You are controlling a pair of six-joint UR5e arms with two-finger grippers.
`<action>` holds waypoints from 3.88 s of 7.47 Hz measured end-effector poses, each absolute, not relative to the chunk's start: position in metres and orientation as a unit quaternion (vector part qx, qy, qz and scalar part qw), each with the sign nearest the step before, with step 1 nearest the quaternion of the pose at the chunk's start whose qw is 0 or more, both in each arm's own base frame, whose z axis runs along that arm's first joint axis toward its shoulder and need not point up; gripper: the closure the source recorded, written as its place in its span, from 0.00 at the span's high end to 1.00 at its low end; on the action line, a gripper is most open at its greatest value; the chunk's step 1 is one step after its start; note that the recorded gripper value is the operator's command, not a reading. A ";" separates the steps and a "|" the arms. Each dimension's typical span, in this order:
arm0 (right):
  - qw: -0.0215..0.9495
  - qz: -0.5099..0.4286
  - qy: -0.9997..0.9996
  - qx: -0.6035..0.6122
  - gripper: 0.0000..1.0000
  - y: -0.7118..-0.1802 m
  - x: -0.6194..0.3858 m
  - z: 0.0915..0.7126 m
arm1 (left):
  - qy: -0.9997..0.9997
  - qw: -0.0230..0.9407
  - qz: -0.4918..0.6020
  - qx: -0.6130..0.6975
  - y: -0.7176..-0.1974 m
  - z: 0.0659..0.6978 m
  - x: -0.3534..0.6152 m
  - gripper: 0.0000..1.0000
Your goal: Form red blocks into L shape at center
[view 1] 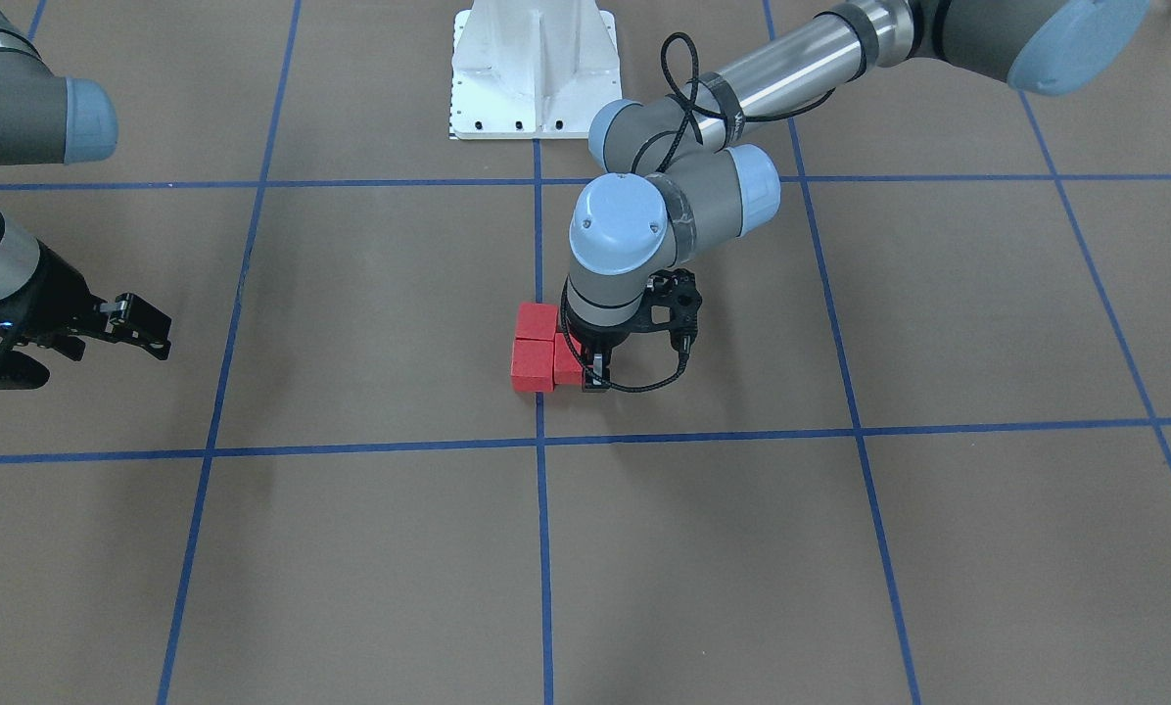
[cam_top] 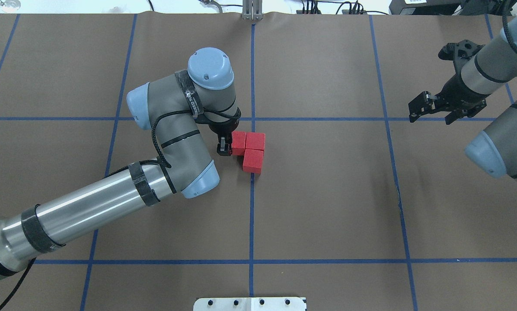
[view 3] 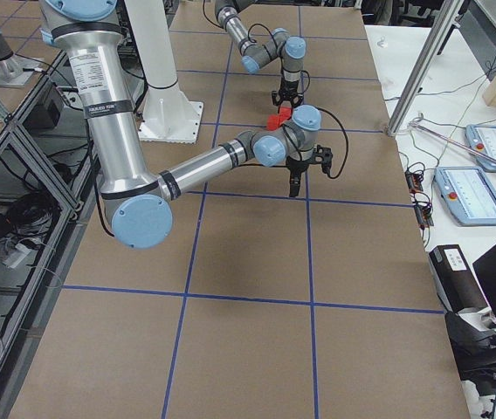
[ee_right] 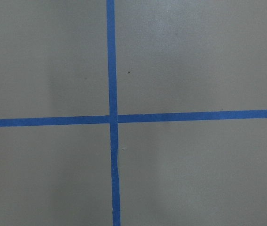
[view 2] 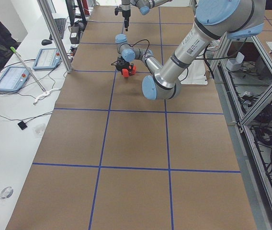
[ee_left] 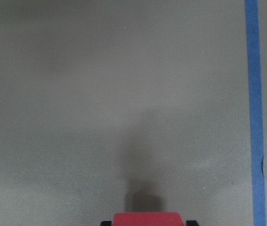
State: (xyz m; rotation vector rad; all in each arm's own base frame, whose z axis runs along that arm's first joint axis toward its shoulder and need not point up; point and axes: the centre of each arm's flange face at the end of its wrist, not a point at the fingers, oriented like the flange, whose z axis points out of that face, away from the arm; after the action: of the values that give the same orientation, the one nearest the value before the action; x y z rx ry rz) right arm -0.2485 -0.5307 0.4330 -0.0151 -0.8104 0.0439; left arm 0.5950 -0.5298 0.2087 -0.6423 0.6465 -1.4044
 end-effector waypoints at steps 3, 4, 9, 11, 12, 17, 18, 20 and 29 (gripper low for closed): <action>0.919 0.022 -0.394 -0.007 1.00 -0.531 -0.249 0.433 | 0.286 0.669 -0.624 -0.285 -0.531 0.209 0.596 0.00; 0.919 0.022 -0.394 -0.007 1.00 -0.531 -0.249 0.433 | 0.286 0.669 -0.624 -0.285 -0.531 0.209 0.596 0.00; 0.919 0.022 -0.395 -0.007 1.00 -0.531 -0.248 0.432 | 0.283 0.670 -0.625 -0.284 -0.530 0.211 0.599 0.00; 0.919 0.022 -0.395 -0.007 1.00 -0.531 -0.248 0.432 | 0.283 0.670 -0.625 -0.285 -0.530 0.211 0.599 0.00; 0.919 0.022 -0.395 -0.007 1.00 -0.531 -0.248 0.432 | 0.283 0.670 -0.625 -0.285 -0.530 0.210 0.599 0.00; 0.919 0.021 -0.394 -0.007 1.00 -0.531 -0.248 0.433 | 0.282 0.668 -0.627 -0.284 -0.533 0.208 0.604 0.00; 0.919 0.021 -0.394 -0.007 1.00 -0.531 -0.249 0.433 | 0.282 0.668 -0.627 -0.283 -0.534 0.208 0.604 0.00; 0.919 0.021 -0.394 -0.008 1.00 -0.530 -0.249 0.433 | 0.282 0.668 -0.628 -0.282 -0.534 0.208 0.605 0.00; 0.919 0.021 -0.394 -0.009 1.00 -0.530 -0.249 0.433 | 0.287 0.670 -0.624 -0.282 -0.533 0.203 0.602 1.00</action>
State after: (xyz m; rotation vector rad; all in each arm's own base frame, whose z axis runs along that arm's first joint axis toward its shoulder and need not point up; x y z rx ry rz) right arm -0.2494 -0.5303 0.4332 -0.0184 -0.8107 0.0439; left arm 0.6019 -0.5326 0.2027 -0.6355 0.6474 -1.4074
